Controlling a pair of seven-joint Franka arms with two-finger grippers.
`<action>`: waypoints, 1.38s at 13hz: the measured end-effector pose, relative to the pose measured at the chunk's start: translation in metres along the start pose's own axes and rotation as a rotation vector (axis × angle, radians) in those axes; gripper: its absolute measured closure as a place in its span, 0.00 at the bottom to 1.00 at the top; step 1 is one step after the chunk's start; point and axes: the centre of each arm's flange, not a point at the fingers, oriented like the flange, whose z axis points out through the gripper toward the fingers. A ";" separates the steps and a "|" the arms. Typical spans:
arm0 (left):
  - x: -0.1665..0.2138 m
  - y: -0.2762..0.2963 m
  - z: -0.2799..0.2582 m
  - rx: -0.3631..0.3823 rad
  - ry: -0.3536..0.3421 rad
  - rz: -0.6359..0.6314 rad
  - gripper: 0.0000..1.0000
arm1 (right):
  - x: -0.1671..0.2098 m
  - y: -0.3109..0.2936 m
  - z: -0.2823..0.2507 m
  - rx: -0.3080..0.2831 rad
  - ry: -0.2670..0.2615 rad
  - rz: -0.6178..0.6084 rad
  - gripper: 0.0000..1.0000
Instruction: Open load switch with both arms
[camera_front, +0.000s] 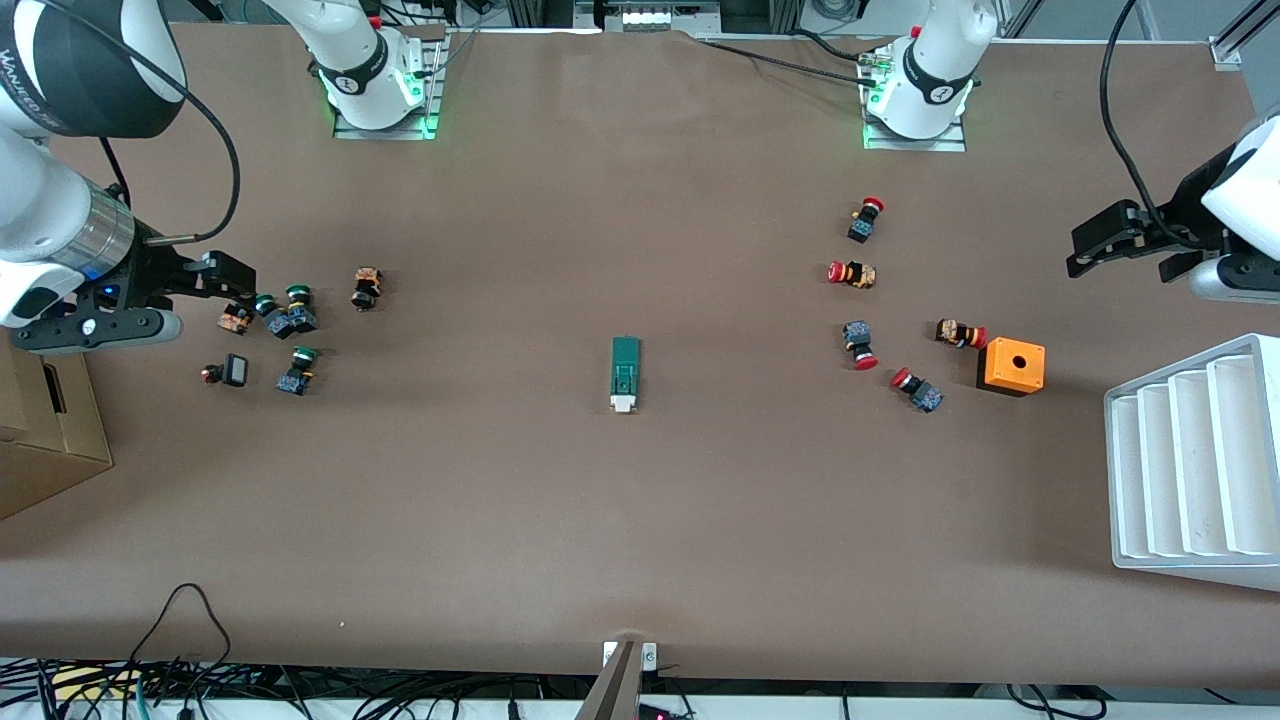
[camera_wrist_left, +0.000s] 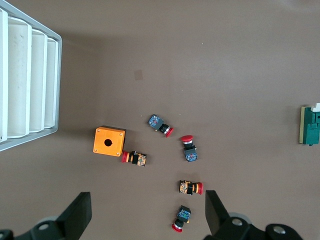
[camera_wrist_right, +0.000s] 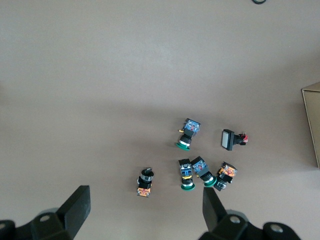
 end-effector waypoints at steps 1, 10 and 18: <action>0.000 0.000 0.000 0.000 0.000 0.000 0.00 | 0.000 0.000 0.000 0.000 0.000 0.000 0.00; 0.001 0.002 0.002 0.000 -0.003 0.003 0.00 | 0.000 0.000 0.000 -0.001 0.000 0.000 0.00; -0.005 0.106 0.011 -0.040 0.000 -0.074 0.00 | 0.000 0.003 0.000 -0.001 0.000 0.005 0.00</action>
